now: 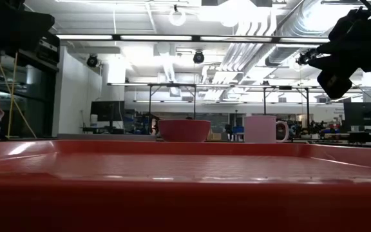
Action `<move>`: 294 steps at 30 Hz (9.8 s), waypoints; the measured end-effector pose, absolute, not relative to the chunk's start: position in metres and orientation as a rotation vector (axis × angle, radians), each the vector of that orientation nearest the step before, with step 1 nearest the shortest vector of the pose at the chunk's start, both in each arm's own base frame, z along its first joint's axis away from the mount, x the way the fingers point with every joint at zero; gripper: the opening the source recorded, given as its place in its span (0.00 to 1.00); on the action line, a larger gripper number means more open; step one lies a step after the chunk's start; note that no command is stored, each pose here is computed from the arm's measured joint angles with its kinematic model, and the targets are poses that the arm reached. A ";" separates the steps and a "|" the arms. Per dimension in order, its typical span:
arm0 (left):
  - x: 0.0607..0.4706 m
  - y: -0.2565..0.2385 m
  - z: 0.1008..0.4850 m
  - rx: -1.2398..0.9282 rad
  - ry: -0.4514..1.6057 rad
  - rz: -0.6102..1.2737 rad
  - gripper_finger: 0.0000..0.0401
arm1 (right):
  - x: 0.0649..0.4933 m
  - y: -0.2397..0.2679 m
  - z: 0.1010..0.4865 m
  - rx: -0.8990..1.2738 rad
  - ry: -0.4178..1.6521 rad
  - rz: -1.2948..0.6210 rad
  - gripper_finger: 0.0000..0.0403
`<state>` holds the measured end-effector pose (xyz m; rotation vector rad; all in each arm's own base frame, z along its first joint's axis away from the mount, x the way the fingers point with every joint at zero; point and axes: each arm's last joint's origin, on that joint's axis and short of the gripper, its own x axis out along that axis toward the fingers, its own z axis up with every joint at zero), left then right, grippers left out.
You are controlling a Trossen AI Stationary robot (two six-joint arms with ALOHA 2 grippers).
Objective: Set up tray
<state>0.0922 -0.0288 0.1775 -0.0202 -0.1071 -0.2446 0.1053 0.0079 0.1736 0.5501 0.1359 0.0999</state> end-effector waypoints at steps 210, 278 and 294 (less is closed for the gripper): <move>0.150 0.146 0.301 -0.625 0.860 1.291 0.11 | 0.105 -0.002 0.189 0.558 -0.119 -0.188 0.23; 0.140 0.040 0.221 -0.539 0.075 0.397 0.11 | 0.099 -0.015 0.179 0.234 -0.050 -0.737 0.23; 0.119 0.026 0.235 -0.467 -0.013 0.340 0.11 | 0.100 -0.016 0.187 0.149 0.061 -0.758 0.23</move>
